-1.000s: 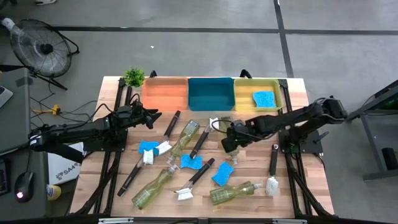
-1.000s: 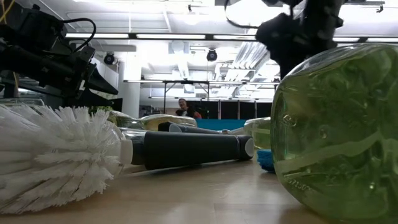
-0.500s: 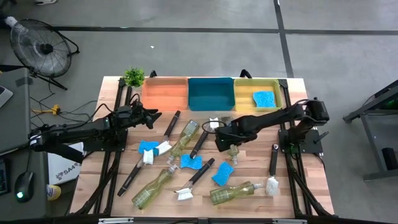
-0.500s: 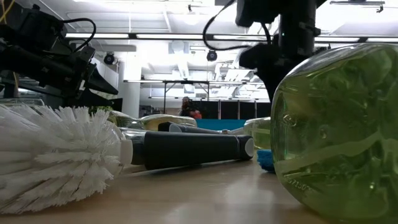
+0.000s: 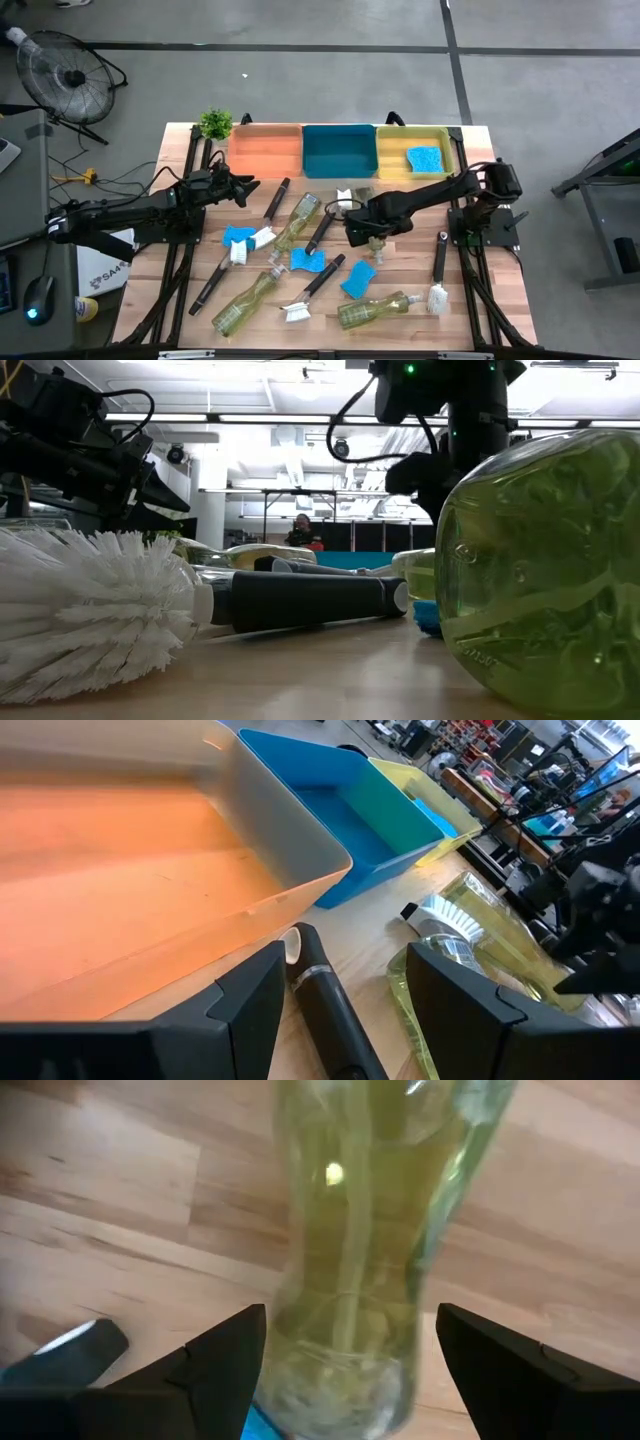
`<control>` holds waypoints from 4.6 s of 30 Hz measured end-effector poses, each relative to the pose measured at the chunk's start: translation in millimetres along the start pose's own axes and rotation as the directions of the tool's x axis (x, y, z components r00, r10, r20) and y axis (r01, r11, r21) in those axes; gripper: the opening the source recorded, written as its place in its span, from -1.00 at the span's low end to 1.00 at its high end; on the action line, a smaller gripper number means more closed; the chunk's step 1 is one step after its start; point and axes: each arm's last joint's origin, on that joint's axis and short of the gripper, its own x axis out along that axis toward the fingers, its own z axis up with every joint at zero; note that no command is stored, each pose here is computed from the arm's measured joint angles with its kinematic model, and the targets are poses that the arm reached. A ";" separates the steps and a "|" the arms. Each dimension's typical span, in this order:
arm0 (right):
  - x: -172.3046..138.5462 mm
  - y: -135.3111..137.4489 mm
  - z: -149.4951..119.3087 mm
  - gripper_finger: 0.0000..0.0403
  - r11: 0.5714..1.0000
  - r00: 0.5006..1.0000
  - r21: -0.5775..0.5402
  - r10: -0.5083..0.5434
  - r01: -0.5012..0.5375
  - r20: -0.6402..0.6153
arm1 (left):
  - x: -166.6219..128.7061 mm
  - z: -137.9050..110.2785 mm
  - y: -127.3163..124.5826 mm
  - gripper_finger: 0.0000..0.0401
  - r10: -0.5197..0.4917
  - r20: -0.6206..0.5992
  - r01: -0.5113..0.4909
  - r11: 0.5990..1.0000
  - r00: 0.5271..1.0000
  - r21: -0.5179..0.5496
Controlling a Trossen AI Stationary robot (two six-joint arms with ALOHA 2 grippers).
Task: Pick & Place Kitchen Sink Supplies
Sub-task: Put the green dishwashing liquid bottle into the blue bin
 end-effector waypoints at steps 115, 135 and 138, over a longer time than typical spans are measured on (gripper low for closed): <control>-61.9 -106.2 -19.4 0.45 0.455 0.971 -0.869 0.211 -0.197 -0.109 | 0.0 0.1 0.1 0.02 0.002 0.001 -0.002 1.000 1.000 0.000; -24.2 -115.2 -43.9 0.55 0.422 0.958 -0.904 0.280 -0.073 0.054 | 0.0 0.0 0.1 0.02 0.002 0.002 -0.002 1.000 1.000 0.000; -21.4 -111.0 -44.4 0.57 0.407 0.957 -0.909 0.288 -0.090 0.034 | 0.0 0.0 0.1 0.02 0.003 0.002 -0.003 1.000 1.000 0.000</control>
